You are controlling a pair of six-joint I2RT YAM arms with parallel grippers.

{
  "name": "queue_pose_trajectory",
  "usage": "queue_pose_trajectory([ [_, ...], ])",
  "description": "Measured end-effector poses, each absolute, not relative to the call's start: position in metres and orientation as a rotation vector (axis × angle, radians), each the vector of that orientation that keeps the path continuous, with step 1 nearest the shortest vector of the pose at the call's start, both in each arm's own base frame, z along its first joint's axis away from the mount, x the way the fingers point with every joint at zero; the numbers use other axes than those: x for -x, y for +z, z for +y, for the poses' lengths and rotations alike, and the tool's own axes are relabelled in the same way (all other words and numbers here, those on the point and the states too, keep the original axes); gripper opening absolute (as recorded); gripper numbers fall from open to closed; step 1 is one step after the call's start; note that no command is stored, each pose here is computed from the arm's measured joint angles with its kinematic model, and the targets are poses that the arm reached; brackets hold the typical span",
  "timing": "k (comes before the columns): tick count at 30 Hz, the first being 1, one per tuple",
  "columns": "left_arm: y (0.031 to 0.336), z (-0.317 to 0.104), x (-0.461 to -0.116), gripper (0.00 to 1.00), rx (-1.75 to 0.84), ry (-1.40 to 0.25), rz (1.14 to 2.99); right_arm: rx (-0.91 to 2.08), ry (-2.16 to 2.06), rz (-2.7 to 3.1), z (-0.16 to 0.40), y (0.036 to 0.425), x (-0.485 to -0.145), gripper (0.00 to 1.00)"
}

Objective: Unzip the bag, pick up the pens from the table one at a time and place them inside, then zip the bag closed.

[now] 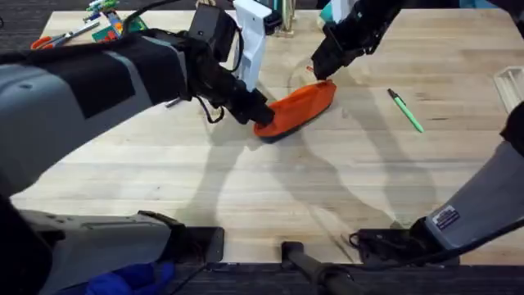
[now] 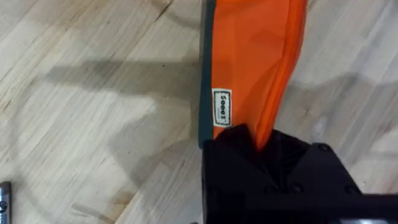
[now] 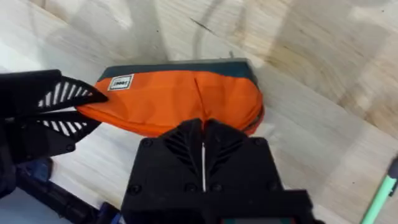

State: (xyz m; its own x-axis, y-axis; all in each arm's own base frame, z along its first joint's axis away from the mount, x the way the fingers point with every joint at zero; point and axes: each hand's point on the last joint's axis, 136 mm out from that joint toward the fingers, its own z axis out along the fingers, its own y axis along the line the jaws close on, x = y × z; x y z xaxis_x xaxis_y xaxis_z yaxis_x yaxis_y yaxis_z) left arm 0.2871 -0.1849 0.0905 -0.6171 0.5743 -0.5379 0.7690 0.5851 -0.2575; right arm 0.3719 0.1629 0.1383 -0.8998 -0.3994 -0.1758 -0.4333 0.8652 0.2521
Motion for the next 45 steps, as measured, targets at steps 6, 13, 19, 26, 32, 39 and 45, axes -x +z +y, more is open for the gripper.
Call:
queue_pose_trajectory([
  [6, 0.091, -0.185, -0.287, 0.041, -1.081, -0.668, 2.418, 0.629, 0.490, 2.925, 0.170, 0.140, -0.369, 0.031],
  [13, 0.090, -0.185, -0.287, 0.041, -1.081, -0.667, 2.419, 0.698, 0.511, 2.909, 0.195, 0.141, -0.360, 0.031],
  [19, 0.090, -0.184, -0.288, 0.041, -1.080, -0.663, 2.420, 0.698, 0.531, 2.899, 0.214, 0.142, -0.355, 0.031],
  [26, 0.090, -0.184, -0.288, 0.042, -1.080, -0.663, 2.420, 0.696, 0.543, 2.906, 0.231, 0.142, -0.347, 0.031],
  [32, 0.090, -0.184, -0.288, 0.042, -1.080, -0.661, 2.420, 0.698, 0.556, 2.896, 0.247, 0.143, -0.342, 0.031],
  [39, 0.090, -0.184, -0.288, 0.042, -1.080, -0.661, 2.420, 0.684, 0.571, 2.894, 0.261, 0.144, -0.337, 0.030],
  [45, 0.090, -0.184, -0.288, 0.042, -1.081, -0.661, 2.420, 0.649, 0.579, 2.906, 0.267, 0.145, -0.334, 0.031],
])
